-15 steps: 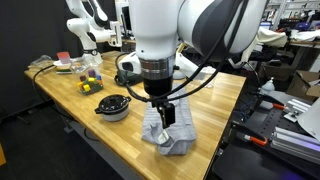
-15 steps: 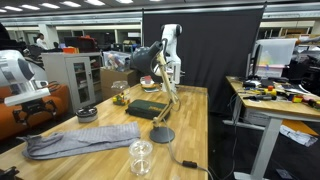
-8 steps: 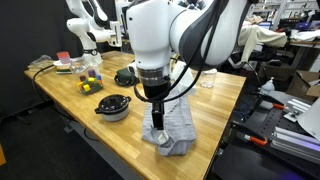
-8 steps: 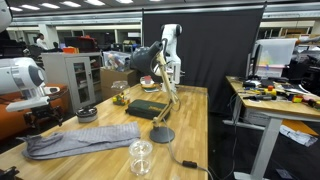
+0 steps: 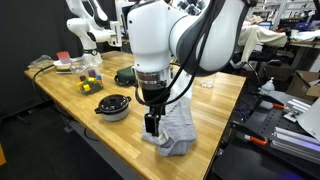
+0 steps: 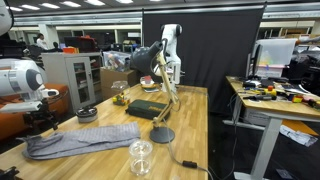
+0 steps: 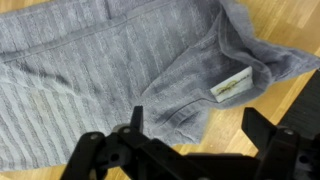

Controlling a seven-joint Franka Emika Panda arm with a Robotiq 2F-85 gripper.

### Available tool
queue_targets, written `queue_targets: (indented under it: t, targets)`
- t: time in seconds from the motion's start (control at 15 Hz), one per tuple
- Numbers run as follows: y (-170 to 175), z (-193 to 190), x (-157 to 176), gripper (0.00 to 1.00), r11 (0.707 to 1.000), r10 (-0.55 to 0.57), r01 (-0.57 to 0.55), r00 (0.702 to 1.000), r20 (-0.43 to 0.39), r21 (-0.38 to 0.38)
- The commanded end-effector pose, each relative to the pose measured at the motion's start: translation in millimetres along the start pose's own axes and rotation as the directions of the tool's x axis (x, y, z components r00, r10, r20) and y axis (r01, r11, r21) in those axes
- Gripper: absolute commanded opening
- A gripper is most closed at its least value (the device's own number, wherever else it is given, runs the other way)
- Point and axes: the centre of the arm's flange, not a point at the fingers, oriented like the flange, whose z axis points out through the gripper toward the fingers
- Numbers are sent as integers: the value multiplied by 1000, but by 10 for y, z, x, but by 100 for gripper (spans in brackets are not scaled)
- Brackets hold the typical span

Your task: Unfold the towel on the table

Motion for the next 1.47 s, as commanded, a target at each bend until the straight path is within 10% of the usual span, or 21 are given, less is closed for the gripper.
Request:
queue_targets:
  t: [0.0,1.4]
  targets:
    - [1,0,0,100,1000,1,-1,1000,0,0]
    - [159,126,147,100,972,234,-235,970,60,10]
